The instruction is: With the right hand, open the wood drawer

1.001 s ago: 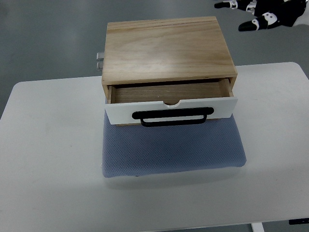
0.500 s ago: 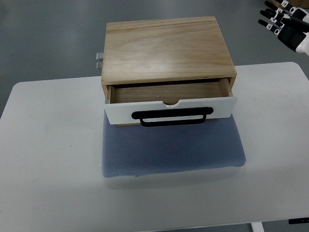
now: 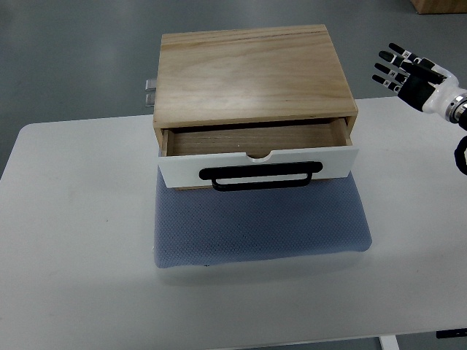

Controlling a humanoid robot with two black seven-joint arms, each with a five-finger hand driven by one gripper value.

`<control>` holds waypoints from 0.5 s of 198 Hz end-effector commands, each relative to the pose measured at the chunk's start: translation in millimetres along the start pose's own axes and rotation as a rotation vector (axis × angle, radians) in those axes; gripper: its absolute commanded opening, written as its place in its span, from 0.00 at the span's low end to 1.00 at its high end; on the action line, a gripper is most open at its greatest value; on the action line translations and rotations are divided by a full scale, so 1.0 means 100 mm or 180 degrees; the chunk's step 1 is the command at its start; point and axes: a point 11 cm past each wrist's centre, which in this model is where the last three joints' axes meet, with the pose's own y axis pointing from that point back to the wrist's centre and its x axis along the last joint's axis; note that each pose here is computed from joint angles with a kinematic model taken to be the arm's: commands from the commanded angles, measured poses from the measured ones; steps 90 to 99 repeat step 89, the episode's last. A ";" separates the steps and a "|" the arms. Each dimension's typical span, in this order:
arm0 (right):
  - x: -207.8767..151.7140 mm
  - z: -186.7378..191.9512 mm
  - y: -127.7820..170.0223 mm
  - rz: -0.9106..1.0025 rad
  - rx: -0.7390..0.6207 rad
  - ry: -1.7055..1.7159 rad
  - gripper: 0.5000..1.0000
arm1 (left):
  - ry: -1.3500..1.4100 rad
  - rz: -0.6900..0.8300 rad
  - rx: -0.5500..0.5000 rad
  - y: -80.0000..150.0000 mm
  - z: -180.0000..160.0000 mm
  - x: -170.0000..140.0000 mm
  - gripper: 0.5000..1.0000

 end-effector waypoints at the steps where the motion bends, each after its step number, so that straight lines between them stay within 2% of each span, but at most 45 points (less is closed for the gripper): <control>1: 0.01 0.07 0.00 -0.0003 -0.0017 -0.0010 0.91 | 0.0000 0.0000 0.0002 0.00 0.00 0.00 1.00; 99: -0.05 0.17 0.00 -0.0152 -0.0065 -0.0069 0.91 | 0.0000 0.0000 0.0002 0.00 0.00 0.00 1.00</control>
